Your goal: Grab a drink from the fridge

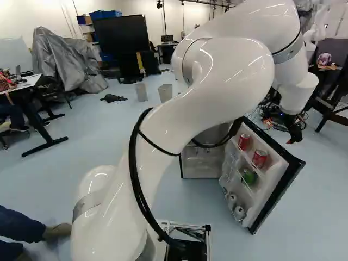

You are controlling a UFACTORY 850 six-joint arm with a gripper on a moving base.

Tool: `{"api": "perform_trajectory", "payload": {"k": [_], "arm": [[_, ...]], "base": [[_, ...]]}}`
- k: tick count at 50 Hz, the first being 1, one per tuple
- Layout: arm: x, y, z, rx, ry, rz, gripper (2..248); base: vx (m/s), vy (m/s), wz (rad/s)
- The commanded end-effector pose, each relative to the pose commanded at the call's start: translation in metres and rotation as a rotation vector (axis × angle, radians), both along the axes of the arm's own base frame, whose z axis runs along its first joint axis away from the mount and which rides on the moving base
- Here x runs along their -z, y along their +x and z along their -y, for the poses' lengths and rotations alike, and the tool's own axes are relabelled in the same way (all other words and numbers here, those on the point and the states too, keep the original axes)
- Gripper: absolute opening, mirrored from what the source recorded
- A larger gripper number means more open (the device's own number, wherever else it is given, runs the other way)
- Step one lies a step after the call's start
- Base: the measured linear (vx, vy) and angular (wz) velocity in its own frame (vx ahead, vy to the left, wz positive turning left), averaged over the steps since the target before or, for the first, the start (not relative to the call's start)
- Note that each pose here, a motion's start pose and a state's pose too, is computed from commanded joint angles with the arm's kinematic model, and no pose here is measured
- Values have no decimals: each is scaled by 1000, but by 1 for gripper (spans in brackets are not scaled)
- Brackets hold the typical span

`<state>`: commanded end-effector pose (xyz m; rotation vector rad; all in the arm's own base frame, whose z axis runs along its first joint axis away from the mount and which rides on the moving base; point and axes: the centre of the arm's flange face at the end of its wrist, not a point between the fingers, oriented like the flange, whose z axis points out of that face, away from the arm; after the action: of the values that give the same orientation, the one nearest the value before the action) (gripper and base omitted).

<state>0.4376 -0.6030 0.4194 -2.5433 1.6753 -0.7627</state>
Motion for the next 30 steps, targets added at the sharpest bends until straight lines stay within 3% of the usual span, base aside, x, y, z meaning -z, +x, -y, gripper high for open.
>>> {"api": "perform_trajectory", "payload": {"k": [30], "arm": [[-3, -16, -27, -3, 32, -22, 247]], "base": [[0, 0, 0]]}}
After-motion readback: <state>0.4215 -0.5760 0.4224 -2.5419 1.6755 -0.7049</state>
